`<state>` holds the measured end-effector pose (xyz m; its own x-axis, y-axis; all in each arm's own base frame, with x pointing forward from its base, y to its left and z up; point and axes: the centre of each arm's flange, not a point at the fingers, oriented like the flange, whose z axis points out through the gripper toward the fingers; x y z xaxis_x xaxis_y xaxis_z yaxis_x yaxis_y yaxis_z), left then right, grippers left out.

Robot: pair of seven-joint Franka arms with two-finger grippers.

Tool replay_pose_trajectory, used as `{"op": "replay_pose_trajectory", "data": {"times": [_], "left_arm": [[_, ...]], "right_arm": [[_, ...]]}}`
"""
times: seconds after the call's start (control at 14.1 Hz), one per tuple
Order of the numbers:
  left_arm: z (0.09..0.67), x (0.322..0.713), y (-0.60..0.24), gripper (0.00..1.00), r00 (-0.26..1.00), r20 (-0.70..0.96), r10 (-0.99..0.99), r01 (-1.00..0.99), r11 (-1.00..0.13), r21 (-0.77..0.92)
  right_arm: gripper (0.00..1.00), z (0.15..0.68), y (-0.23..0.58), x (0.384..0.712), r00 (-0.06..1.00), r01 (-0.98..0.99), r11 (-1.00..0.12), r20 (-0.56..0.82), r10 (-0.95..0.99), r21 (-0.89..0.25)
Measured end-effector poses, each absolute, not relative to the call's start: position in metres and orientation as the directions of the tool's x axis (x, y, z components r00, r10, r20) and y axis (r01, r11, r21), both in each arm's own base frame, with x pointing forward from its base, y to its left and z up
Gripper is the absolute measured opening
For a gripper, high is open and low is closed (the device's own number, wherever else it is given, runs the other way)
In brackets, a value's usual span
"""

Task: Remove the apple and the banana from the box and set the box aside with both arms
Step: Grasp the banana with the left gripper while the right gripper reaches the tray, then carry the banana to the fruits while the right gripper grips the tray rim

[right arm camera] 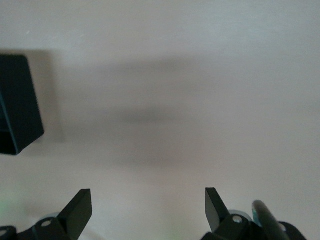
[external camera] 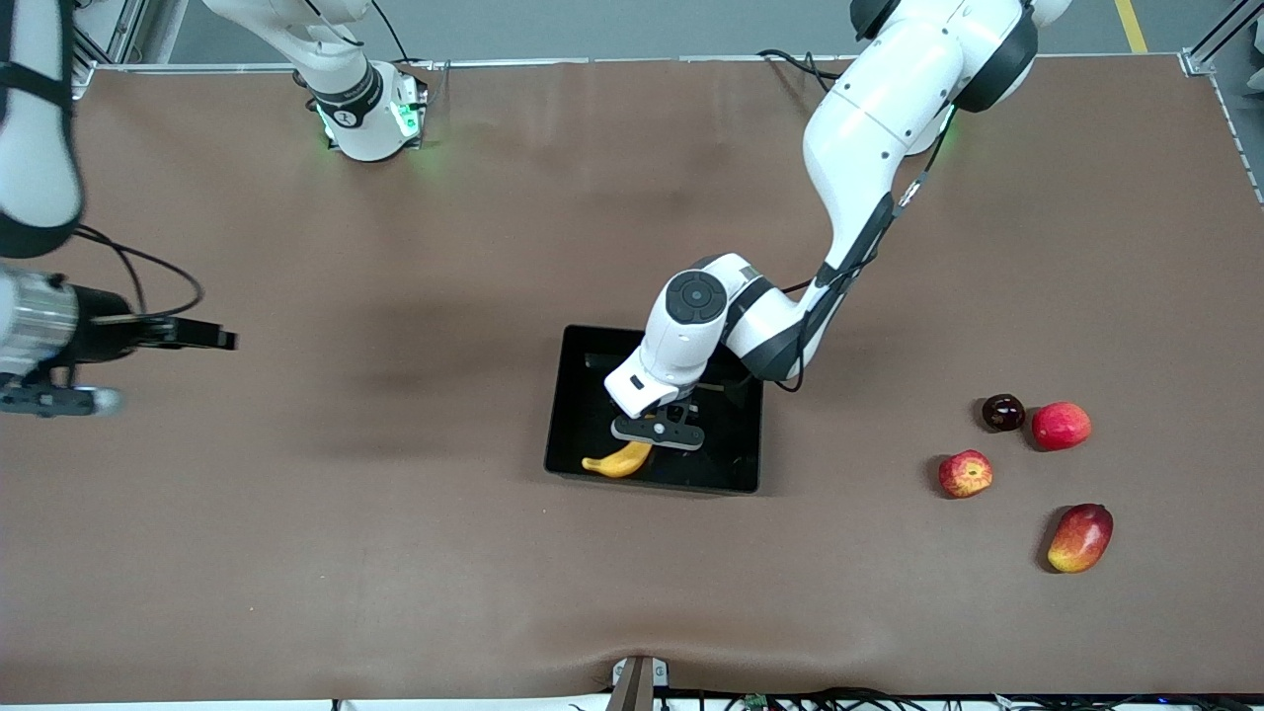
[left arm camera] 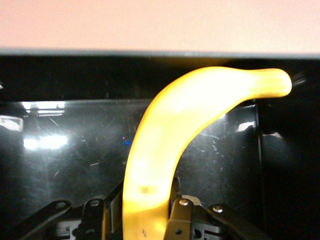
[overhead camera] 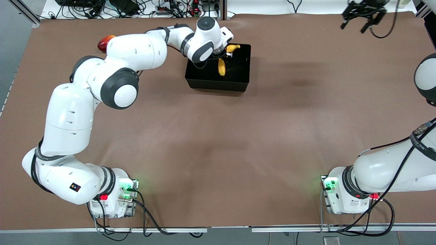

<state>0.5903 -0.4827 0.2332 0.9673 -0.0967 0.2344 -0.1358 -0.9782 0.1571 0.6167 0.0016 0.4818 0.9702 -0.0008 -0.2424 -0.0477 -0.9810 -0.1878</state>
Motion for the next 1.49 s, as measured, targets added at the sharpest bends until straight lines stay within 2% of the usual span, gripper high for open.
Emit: {"op": "replay_pose_trajectory", "data": {"times": [0.36, 0.71, 1.14, 1.49], "left_arm": [[0.302, 0.607, -0.457, 0.36, 0.969, 0.237, -0.068, -0.096, -0.989, 0.11], [0.361, 0.661, -0.348, 0.36, 0.971, 0.216, -0.104, -0.108, -0.994, 0.008], [0.336, 0.703, -0.202, 0.36, 0.97, 0.078, -0.232, -0.224, -0.97, -0.095], [0.313, 0.73, -0.047, 0.36, 0.93, 0.011, -0.368, -0.361, -0.916, -0.177]], "right_arm": [[1.0, 0.455, 0.128, 0.618, 0.963, -0.077, -0.988, -0.265, -0.04, -0.131], [1.0, 0.409, 0.227, 0.616, 0.968, -0.081, -0.987, -0.248, -0.044, -0.141], [1.0, 0.335, 0.311, 0.619, 0.985, -0.116, -0.979, -0.147, -0.092, -0.166], [1.0, 0.268, 0.362, 0.607, 0.991, -0.093, -0.982, -0.106, -0.076, -0.163]]}}
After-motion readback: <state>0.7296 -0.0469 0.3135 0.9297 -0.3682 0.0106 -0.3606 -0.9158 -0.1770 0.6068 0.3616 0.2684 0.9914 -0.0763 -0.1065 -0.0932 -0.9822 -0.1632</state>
